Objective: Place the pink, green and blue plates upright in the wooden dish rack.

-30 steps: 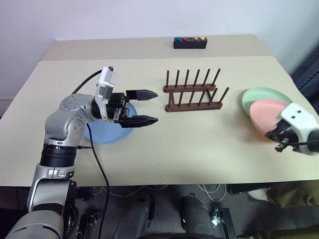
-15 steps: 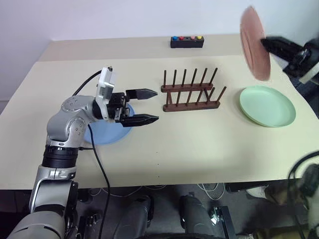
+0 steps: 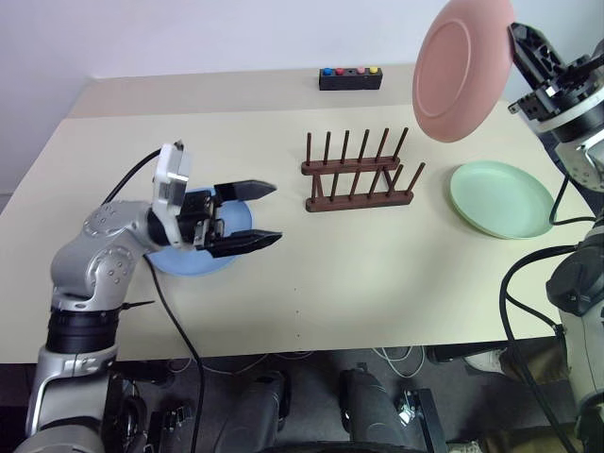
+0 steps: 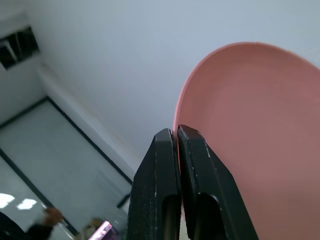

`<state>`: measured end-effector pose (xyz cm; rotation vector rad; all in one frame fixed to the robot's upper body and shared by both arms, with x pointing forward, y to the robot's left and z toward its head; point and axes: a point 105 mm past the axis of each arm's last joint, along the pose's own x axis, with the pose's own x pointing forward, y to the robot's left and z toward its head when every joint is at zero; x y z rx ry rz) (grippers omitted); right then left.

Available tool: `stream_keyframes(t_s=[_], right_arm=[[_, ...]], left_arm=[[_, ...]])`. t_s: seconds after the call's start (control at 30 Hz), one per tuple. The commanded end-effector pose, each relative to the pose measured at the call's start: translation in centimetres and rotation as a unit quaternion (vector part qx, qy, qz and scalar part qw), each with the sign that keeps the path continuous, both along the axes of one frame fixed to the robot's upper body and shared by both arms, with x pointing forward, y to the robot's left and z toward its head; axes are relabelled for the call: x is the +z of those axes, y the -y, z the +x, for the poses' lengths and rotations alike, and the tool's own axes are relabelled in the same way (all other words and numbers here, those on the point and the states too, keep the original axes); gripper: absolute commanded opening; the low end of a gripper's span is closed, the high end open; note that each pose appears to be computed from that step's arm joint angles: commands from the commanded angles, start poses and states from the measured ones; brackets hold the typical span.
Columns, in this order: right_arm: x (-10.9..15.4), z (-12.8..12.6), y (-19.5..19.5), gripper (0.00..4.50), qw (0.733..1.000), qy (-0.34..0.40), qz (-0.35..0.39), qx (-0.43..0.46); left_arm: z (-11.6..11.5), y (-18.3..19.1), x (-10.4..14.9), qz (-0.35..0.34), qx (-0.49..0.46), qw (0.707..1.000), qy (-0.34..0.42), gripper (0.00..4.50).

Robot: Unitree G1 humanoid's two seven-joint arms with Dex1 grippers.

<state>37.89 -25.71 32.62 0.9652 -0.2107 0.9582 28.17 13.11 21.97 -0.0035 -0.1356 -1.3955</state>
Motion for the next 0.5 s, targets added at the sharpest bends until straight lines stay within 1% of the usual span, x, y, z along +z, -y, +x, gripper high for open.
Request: stream_keyframes(t_s=[0.03,0.2,0.33,0.5], right_arm=[[1.5,-0.3,0.2,0.08,1.000,0.025,0.011,0.005],[0.2,0.3,0.1,0.08,1.000,0.007,0.015,0.007],[1.0,-0.1,-0.4,0.08,0.999,0.020,0.022,0.027],[1.3,-0.4,-0.8,0.08,0.999,0.021,0.027,0.041]], left_arm=[[-0.6,-0.5,1.7,-0.010,0.013,0.999,0.033,4.50],[-0.7,-0.4,1.5,-0.014,0.021,0.999,0.030,4.50],[-0.8,-0.5,1.3,-0.011,0.027,0.999,0.029,4.50],[-0.7,-0.5,1.3,-0.010,0.029,0.999,0.030,4.50]])
